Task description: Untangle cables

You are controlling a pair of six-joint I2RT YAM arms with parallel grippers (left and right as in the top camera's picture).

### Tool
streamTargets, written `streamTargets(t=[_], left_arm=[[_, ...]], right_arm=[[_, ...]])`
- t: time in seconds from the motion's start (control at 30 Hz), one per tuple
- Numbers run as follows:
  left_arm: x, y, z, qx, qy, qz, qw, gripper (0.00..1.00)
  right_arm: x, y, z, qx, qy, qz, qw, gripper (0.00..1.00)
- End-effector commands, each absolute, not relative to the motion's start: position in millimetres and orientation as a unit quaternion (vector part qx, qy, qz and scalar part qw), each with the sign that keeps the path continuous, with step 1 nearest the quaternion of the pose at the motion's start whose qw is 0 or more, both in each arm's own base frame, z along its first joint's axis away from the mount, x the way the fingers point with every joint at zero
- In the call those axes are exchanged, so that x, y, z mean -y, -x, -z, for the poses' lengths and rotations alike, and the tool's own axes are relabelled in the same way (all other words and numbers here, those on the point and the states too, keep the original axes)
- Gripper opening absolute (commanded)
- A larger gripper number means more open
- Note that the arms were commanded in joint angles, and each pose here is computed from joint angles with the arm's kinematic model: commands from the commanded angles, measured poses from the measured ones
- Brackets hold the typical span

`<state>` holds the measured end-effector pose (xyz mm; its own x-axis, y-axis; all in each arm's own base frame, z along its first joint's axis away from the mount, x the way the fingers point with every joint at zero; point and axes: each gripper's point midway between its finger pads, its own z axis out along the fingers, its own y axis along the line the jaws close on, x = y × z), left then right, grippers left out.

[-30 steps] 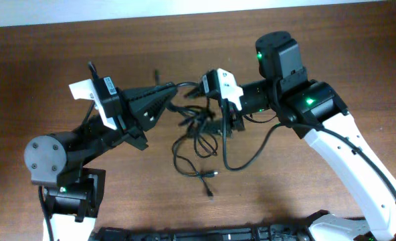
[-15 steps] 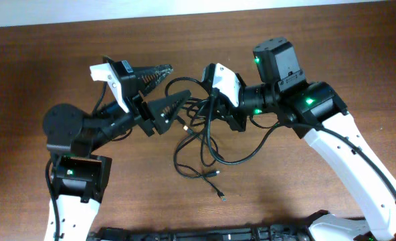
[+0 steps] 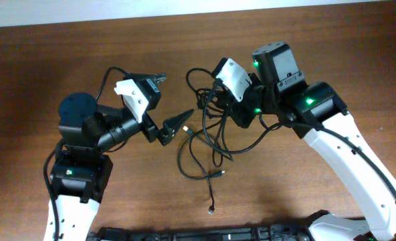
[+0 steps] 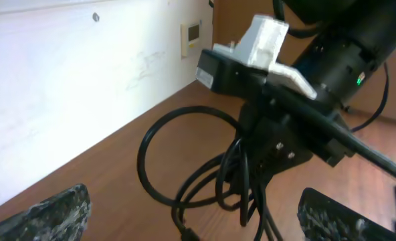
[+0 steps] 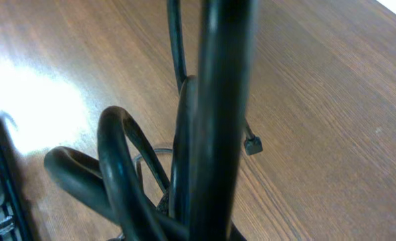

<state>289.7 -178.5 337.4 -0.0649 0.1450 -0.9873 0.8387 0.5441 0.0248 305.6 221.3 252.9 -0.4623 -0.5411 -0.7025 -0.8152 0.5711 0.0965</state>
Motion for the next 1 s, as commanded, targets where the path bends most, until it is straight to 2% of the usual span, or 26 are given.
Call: streamTargets(t=[0.0,0.2,0.5,0.53,0.63,0.77,0.87,0.9,0.97], left_arm=[[177,-290,-333,-0.652,-0.407,0.262,0.584,0.99],[179,-285,-325,-0.652,-0.423,0.261,0.572,0.99],[206,-255,-328,-0.596,-0.487,0.311,0.558,0.95],[206,-256,-327,-0.598,-0.486,0.312,0.556,0.93],[208,-256,-324,-0.597,-0.488,0.321,0.550,0.74],[209,-254,-326,-0.591,-0.492,0.326,0.550,0.64],[211,-253,-331,-0.578,-0.498,0.328,0.557,0.67],[212,-251,-334,-0.569,-0.502,0.333,0.560,0.75],[213,-250,-339,-0.558,-0.507,0.332,0.568,0.79]], right_arm=[[-238,-291,-260,-0.810,0.417,-0.278,0.307,0.04],[-264,-273,-288,-0.748,0.445,-0.379,0.316,0.04],[-272,-279,-304,-0.723,0.448,-0.395,0.347,0.04],[-275,-275,-309,-0.711,0.454,-0.410,0.347,0.04],[-278,-274,-315,-0.698,0.460,-0.419,0.355,0.04],[-276,-280,-314,-0.704,0.457,-0.404,0.363,0.04],[-276,-280,-313,-0.706,0.456,-0.403,0.362,0.04],[-275,-281,-312,-0.709,0.455,-0.401,0.361,0.04],[-272,-286,-306,-0.723,0.448,-0.382,0.361,0.04]])
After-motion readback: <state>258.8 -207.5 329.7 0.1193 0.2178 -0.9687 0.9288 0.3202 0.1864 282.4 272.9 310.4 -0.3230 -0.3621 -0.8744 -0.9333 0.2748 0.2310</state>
